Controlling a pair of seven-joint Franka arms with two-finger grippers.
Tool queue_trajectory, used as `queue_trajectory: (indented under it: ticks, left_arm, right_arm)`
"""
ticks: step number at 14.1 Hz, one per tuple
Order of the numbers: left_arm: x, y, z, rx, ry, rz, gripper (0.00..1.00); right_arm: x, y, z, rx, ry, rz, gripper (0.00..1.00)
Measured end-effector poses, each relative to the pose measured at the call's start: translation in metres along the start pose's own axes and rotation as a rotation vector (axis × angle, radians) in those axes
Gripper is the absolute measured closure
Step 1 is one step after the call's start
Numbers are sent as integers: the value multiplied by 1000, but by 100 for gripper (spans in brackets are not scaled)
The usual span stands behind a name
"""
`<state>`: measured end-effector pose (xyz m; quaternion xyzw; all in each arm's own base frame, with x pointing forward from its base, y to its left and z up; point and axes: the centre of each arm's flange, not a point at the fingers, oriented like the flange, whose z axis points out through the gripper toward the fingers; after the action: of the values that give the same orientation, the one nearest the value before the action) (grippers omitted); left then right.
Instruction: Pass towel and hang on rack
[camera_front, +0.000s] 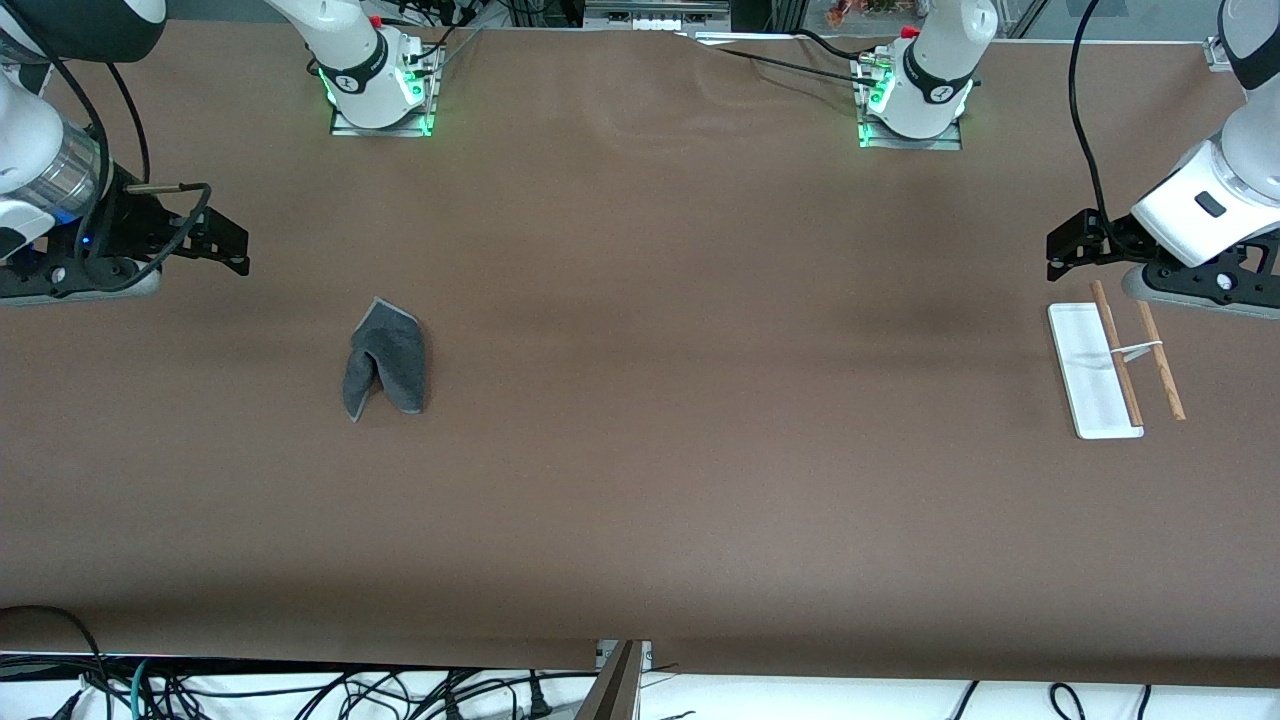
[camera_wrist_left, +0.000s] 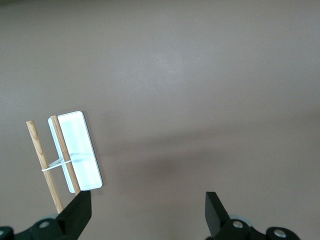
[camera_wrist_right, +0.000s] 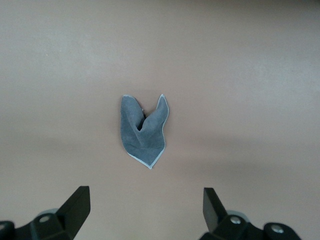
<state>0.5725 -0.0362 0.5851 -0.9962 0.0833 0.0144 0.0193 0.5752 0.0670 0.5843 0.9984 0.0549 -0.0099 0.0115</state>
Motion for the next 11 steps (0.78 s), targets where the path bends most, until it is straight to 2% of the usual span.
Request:
queue_trajectory:
  ticks: [3, 11]
  left_arm:
    - [0, 0, 0, 0, 0, -1, 0]
    - [0, 0, 0, 0, 0, -1, 0]
  right_arm:
    - [-2, -1, 1, -1, -17, 0, 0]
    - [-2, -4, 2, -1, -21, -2, 0]
